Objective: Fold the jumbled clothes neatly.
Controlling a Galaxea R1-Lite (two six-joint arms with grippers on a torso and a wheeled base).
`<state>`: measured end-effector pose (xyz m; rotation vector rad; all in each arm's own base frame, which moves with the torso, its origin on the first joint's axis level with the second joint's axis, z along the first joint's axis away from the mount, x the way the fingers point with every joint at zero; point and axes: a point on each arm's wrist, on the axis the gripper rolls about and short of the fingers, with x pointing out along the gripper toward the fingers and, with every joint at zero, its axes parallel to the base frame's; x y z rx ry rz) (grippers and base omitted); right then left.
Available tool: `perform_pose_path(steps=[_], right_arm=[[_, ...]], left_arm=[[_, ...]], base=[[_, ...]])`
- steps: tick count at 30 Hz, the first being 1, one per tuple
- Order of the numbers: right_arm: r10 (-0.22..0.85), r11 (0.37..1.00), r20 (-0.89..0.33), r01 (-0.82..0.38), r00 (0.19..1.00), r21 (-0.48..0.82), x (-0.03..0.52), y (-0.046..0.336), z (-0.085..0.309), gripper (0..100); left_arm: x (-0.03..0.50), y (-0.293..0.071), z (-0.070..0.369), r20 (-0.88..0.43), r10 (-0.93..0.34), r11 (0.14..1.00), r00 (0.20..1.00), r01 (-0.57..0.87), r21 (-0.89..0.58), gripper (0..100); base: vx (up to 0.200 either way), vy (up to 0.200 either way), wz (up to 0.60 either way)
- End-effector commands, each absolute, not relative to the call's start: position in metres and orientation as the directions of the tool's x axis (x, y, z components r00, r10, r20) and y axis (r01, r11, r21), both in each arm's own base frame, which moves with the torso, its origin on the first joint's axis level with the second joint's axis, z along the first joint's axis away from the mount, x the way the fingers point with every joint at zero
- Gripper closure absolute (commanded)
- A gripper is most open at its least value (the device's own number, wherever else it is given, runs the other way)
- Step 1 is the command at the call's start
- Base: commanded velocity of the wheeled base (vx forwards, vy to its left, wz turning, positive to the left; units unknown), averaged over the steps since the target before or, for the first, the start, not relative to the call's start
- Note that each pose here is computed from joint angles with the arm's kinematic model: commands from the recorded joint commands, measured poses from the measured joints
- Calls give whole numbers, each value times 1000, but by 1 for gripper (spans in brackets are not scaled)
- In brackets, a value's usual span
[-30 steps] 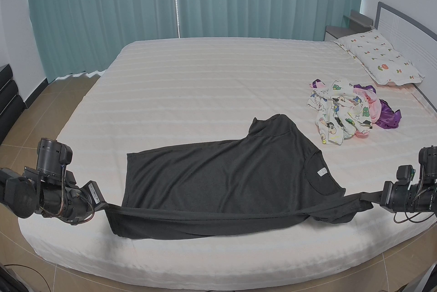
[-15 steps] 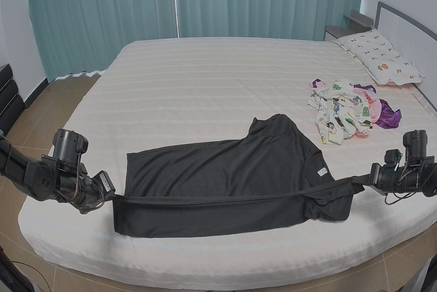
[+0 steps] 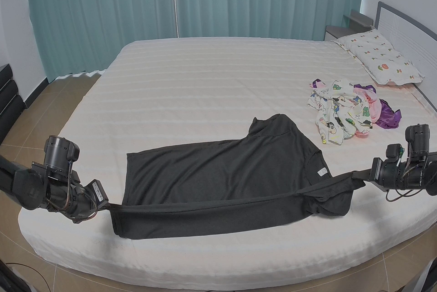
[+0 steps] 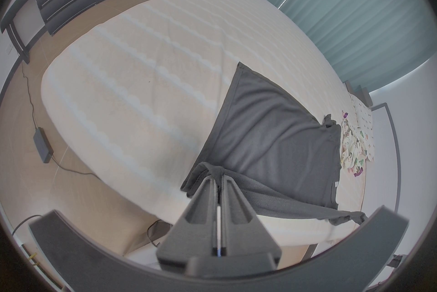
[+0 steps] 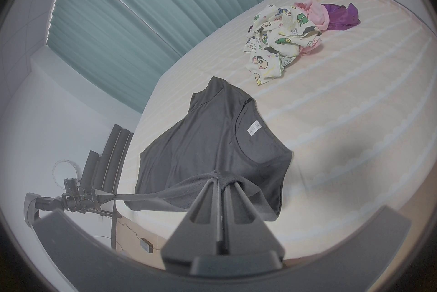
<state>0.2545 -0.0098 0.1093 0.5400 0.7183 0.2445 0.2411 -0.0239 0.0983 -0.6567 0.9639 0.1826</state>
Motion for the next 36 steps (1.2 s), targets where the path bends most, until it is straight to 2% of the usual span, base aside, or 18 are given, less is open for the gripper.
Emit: perform_pose_path(steps=[1,15,21,28,36], right_arm=[[394,839,-547,-47,738,541,231,-8,124,100],[383,846,-578,-22,721,533,213,-10,120,100],[384,846,-590,-13,710,534,222,-11,116,100],[382,845,-620,12,685,534,245,-12,103,100],[372,853,-641,26,671,522,277,-11,93,100]], left_arm=[[203,-21,119,-793,-153,796,590,-402,-453,100],[164,-20,100,-860,-154,825,486,-416,-383,100],[183,-22,104,-854,-152,826,498,-410,-387,100],[215,-25,93,-877,-140,828,460,-430,-358,100],[263,-30,70,-858,-134,828,496,-420,-372,100]], base=[[0,0,0],[0,0,0],[0,0,0],[0,0,0],[0,0,0]])
